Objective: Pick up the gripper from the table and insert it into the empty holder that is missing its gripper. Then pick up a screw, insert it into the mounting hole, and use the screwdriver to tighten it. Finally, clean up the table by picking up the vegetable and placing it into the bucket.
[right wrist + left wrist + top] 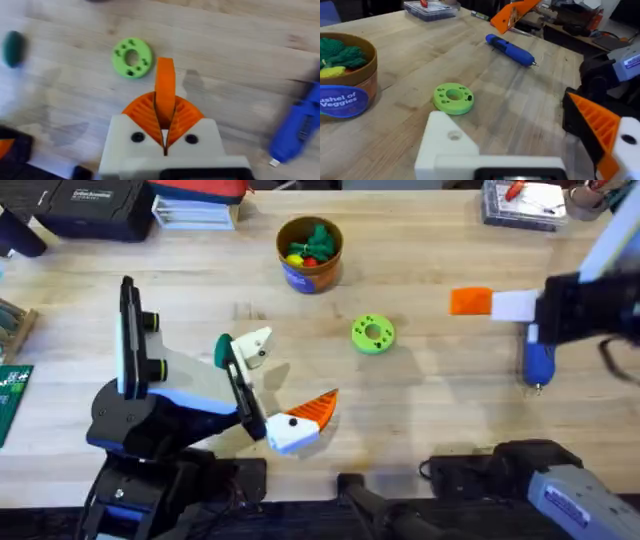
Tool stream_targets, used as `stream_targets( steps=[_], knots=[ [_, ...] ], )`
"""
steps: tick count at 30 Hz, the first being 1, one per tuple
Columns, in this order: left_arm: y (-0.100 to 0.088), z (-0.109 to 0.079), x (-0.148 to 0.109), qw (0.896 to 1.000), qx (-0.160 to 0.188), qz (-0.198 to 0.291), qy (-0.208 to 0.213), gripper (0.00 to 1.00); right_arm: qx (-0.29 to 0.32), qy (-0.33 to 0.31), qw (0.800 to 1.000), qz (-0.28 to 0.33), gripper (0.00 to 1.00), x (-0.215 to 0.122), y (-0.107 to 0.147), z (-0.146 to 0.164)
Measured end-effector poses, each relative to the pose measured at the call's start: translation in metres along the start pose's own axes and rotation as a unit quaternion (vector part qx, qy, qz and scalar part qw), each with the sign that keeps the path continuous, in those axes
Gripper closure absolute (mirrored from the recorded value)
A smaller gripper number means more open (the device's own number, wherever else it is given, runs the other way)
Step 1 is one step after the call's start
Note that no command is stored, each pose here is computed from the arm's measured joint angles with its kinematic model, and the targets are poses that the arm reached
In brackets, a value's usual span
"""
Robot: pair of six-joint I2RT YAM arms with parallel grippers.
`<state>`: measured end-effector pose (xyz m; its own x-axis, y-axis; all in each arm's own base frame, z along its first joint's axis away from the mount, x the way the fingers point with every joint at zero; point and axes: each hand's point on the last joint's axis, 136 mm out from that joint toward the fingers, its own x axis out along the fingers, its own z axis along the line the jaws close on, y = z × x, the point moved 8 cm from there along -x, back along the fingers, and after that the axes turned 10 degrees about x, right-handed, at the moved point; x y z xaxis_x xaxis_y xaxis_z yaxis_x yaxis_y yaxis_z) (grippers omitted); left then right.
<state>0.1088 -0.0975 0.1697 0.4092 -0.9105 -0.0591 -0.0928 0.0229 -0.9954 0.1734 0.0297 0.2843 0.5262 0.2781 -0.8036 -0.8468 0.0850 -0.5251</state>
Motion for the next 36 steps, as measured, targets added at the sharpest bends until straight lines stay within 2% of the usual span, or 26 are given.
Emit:
stream_targets(
  steps=[4, 7, 10, 13, 16, 20, 27, 36],
  knots=[
    [0.000, 0.000, 0.000, 1.000, 0.000, 0.000, 0.000, 0.015, 0.024, -0.118, 0.992, -0.045, 0.987, 0.028, 0.014, 0.010],
    [0.000, 0.000, 0.000, 1.000, 0.000, 0.000, 0.000, 0.015, 0.059, -0.233, 0.968, -0.073, 0.987, 0.057, 0.014, 0.019],
    [0.000, 0.000, 0.000, 1.000, 0.000, 0.000, 0.000, 0.015, 0.120, -0.317, 0.940, -0.050, 0.987, 0.076, 0.023, 0.025],
    [0.000, 0.000, 0.000, 1.000, 0.000, 0.000, 0.000, 0.015, 0.181, -0.367, 0.912, 0.016, 0.987, 0.090, 0.037, 0.035],
    [0.000, 0.000, 0.000, 1.000, 0.000, 0.000, 0.000, 0.015, 0.213, -0.395, 0.889, 0.089, 0.987, 0.098, 0.048, 0.050],
    [0.000, 0.000, 0.000, 1.000, 0.000, 0.000, 0.000, 0.015, 0.222, -0.421, 0.867, 0.148, 0.987, 0.105, 0.052, 0.070],
    [0.000, 0.000, 0.000, 1.000, 0.000, 0.000, 0.000, 0.015, 0.221, -0.466, 0.834, 0.194, 0.987, 0.124, 0.043, 0.094],
    [0.000, 0.000, 0.000, 1.000, 0.000, 0.000, 0.000, 0.015, 0.272, -0.452, 0.797, 0.294, 0.987, 0.151, 0.050, 0.098]
  ],
)
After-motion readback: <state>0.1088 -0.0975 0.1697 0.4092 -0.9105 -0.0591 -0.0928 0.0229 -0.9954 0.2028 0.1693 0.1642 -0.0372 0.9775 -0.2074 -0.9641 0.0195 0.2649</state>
